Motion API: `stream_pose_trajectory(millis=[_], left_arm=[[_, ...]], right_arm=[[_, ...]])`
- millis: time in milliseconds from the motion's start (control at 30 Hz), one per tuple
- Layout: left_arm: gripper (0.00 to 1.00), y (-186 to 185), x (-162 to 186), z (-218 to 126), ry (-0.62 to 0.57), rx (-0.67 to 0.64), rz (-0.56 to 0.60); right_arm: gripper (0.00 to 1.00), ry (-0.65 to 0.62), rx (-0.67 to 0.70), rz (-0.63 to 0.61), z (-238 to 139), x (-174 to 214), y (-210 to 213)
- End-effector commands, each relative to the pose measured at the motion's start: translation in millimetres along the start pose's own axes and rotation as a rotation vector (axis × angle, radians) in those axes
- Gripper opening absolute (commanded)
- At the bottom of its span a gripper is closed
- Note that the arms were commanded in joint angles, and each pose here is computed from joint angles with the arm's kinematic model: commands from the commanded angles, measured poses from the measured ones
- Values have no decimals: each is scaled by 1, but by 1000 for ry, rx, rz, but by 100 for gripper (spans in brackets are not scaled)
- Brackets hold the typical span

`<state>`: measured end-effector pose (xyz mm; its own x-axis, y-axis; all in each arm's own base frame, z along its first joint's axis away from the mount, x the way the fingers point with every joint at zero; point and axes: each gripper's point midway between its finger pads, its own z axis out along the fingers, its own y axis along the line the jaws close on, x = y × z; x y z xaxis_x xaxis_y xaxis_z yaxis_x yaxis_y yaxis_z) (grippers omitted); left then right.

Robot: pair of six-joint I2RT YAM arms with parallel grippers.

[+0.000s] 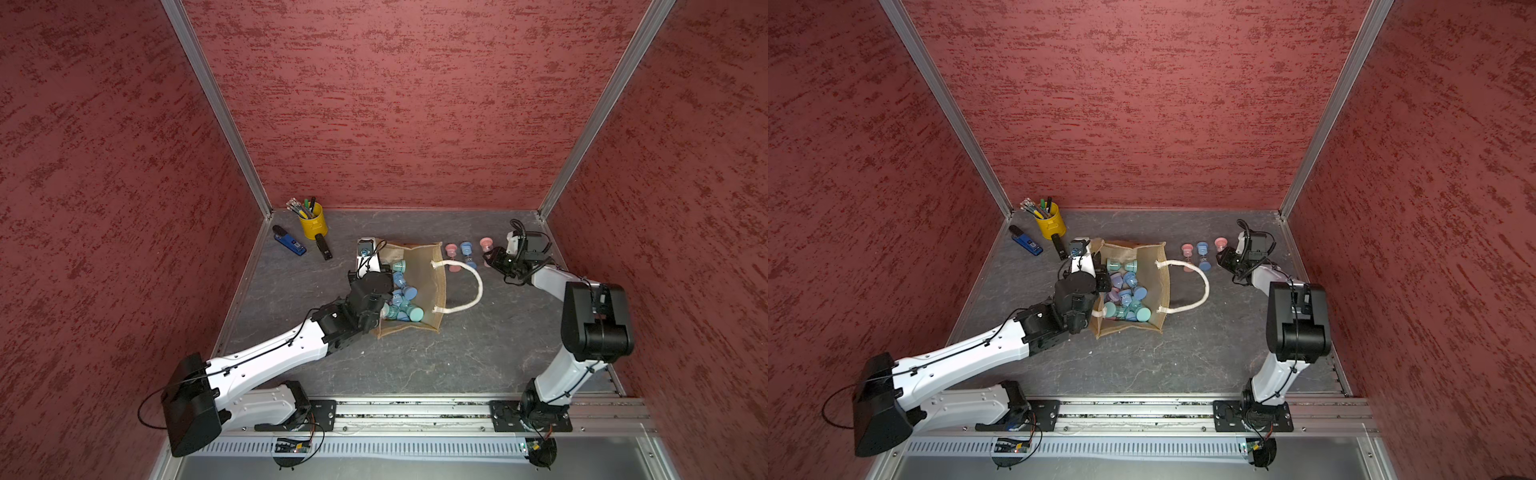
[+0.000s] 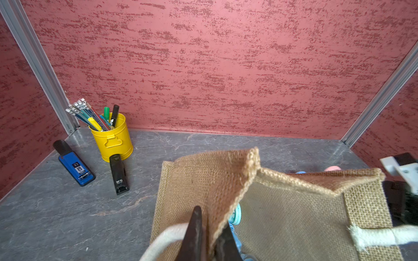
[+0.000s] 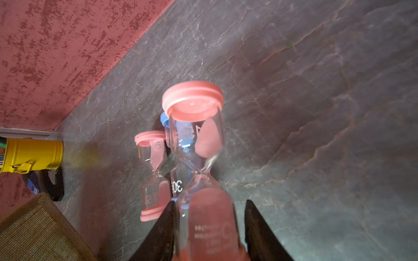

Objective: 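Place the pink timer next to the blue timer with the right gripper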

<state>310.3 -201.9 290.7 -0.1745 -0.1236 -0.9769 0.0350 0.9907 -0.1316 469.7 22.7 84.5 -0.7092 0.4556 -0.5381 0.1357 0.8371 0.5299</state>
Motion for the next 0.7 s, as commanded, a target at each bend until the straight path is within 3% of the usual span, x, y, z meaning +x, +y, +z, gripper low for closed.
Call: stream_pose_trajectory(millis=[0, 400, 667], left_arm=[[0, 1, 12, -2, 28, 16, 8], [0, 10, 13, 0, 10, 4, 0], [0, 8, 15, 1, 17, 13, -4]], right_arm=[[31, 0, 4, -44, 9, -10, -2], [41, 61, 17, -48, 34, 2, -16], [58, 50, 5, -49, 32, 0, -13]])
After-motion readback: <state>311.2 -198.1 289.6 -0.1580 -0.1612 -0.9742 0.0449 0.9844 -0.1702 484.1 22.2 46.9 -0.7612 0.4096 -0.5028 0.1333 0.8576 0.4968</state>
